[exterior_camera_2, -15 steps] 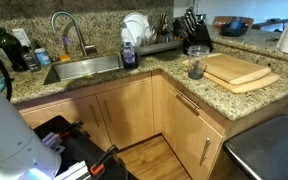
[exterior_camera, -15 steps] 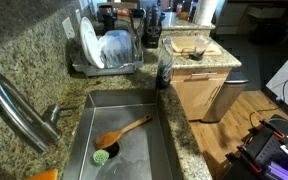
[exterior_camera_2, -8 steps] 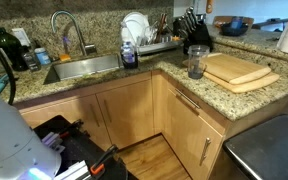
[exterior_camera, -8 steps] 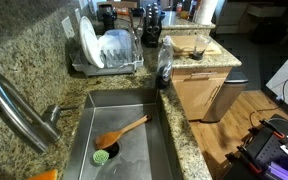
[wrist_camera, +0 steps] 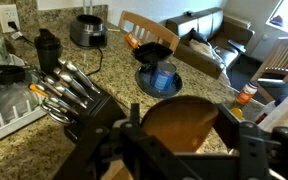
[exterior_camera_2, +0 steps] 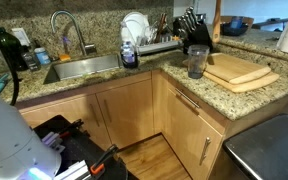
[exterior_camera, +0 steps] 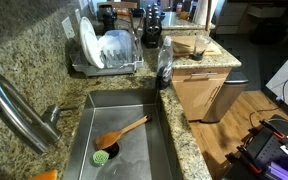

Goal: Move the wooden spoon from the dish rack to the blender cup

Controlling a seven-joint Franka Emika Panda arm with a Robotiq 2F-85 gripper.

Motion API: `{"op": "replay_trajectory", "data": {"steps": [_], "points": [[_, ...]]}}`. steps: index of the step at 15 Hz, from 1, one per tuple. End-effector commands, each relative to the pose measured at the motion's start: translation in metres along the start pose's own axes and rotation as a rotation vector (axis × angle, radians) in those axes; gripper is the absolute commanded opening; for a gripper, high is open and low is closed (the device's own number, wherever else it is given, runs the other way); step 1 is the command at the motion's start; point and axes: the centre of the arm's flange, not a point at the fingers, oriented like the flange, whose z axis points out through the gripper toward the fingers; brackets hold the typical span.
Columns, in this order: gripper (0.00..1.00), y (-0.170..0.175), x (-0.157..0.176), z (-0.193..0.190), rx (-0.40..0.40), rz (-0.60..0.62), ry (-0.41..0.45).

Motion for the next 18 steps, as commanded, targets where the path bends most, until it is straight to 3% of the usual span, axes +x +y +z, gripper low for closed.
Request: {"op": "replay_trajectory", "data": {"steps": [1, 2, 7, 8, 10, 11, 16, 17, 18], "points": [[0.72, -0.001, 0.000, -0.001, 0.001, -0.002, 0.002], [0.47, -0.001, -0.001, -0.001, 0.001, -0.003, 0.000], [0.47, -0.008, -0.041, -0.014, 0.027, 0.043, 0.019], [0.72, -0.005, -0.018, -0.008, 0.015, 0.024, 0.019], [0.72, -0.005, -0.028, -0.011, 0.022, 0.035, 0.014], [0.47, -0.005, -0.029, -0.012, 0.022, 0.036, 0.012], [0.47, 0.064, -0.034, -0.001, -0.089, 0.023, 0.041], [0.72, 0.040, -0.032, 0.010, -0.055, 0.025, 0.021], [0.72, 0.053, -0.033, 0.015, -0.075, 0.018, 0.026]]}}
